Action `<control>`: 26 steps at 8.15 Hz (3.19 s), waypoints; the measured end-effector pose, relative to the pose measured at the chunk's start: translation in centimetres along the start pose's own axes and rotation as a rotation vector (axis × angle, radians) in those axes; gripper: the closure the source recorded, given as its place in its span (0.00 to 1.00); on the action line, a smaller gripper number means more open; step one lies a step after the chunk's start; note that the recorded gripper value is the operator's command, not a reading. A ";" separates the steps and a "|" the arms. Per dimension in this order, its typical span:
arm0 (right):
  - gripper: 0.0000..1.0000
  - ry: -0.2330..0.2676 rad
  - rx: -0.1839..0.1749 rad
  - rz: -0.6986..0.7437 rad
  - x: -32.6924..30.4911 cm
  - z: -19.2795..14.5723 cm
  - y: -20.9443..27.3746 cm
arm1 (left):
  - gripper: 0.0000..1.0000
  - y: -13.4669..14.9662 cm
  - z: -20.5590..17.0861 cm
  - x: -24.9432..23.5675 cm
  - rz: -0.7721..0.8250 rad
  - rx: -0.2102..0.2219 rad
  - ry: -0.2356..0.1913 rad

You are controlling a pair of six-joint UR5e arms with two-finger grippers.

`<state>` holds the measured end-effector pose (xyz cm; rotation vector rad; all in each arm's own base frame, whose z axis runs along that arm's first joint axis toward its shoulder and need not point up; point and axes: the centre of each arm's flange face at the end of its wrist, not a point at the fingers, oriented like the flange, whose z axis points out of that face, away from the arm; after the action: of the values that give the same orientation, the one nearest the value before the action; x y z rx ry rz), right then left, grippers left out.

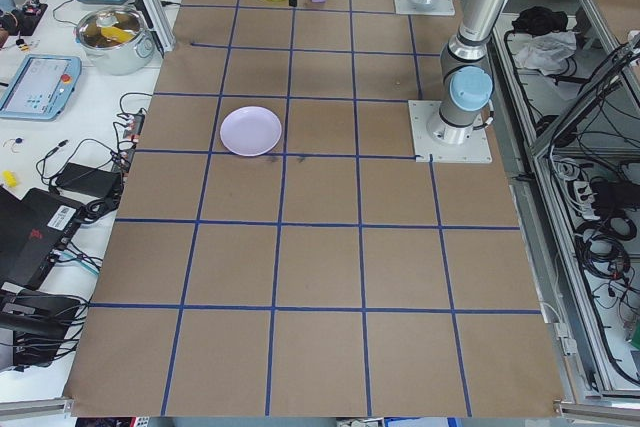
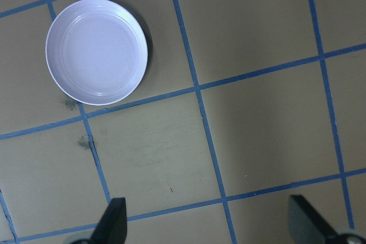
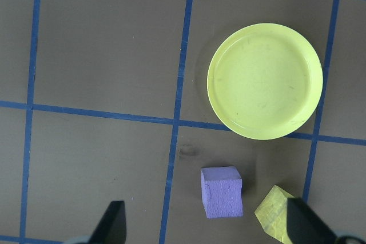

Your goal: Sort blocks by color into plates

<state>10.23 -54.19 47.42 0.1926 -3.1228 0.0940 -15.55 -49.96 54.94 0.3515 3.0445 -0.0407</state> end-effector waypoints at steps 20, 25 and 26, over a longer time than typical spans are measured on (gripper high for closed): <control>0.00 -0.030 -0.538 0.425 17.8 26.2 7.3 | 0.00 0.1 1.2 0.8 -0.008 -0.019 0.062; 1.00 -0.043 -0.587 0.410 18.1 29.7 7.1 | 0.00 0.5 1.6 0.9 -0.008 -0.025 0.060; 1.00 -0.043 -0.585 0.410 18.1 29.7 7.1 | 0.00 0.4 1.6 0.9 -0.009 -0.025 0.061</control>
<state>-8.88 -51.20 17.63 -0.4518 -3.0096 -0.8119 -16.22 -49.43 53.22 0.3434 3.1043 0.0071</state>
